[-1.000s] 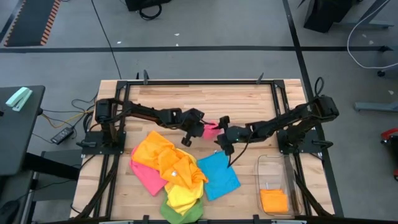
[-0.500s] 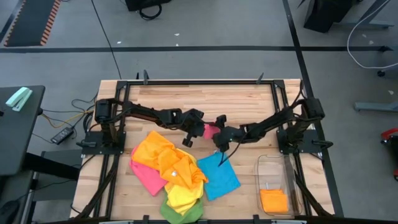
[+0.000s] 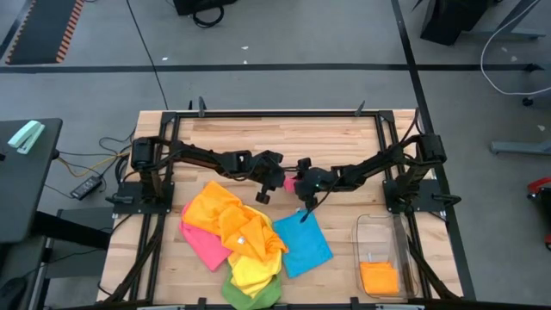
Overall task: Fold microfiber towels
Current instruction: Put the folded pink towel into the transparent bin
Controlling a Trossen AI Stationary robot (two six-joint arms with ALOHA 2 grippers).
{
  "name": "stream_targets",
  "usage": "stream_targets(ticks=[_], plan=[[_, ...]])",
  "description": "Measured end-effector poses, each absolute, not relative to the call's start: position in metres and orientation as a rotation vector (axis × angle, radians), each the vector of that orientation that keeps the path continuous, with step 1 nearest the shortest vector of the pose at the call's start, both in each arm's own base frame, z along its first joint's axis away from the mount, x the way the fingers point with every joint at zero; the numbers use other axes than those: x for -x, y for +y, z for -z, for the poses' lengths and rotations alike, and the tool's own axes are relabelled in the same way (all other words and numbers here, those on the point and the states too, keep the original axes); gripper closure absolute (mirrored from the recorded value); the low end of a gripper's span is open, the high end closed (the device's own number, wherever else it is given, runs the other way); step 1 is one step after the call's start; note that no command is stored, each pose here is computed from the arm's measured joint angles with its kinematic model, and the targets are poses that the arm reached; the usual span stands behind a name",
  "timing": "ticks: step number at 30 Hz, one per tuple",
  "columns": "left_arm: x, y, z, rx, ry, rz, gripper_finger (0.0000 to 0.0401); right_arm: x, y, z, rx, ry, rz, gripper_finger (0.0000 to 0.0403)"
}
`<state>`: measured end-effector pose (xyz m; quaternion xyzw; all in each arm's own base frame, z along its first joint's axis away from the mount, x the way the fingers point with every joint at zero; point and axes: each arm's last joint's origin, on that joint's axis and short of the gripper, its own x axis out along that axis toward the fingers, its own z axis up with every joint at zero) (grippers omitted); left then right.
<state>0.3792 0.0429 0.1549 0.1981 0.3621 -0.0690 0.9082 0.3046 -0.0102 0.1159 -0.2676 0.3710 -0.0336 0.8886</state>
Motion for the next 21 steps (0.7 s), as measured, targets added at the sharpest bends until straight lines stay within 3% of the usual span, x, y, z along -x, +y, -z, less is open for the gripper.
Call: stream_targets(ticks=[8,14,21], plan=[[-0.375,0.035,-0.171,-0.394,0.728,0.122,0.0254,-0.299,-0.01,-0.122,0.428,0.886,0.093,0.035],[-0.373,0.034,-0.189,-0.306,0.669,0.073,0.0179,-0.292,-0.015,-0.148,0.255,0.94,0.096,0.0352],[-0.378,0.034,-0.197,-0.191,0.576,0.018,0.0121,-0.284,-0.031,-0.17,-0.064,0.863,0.128,0.0352]])
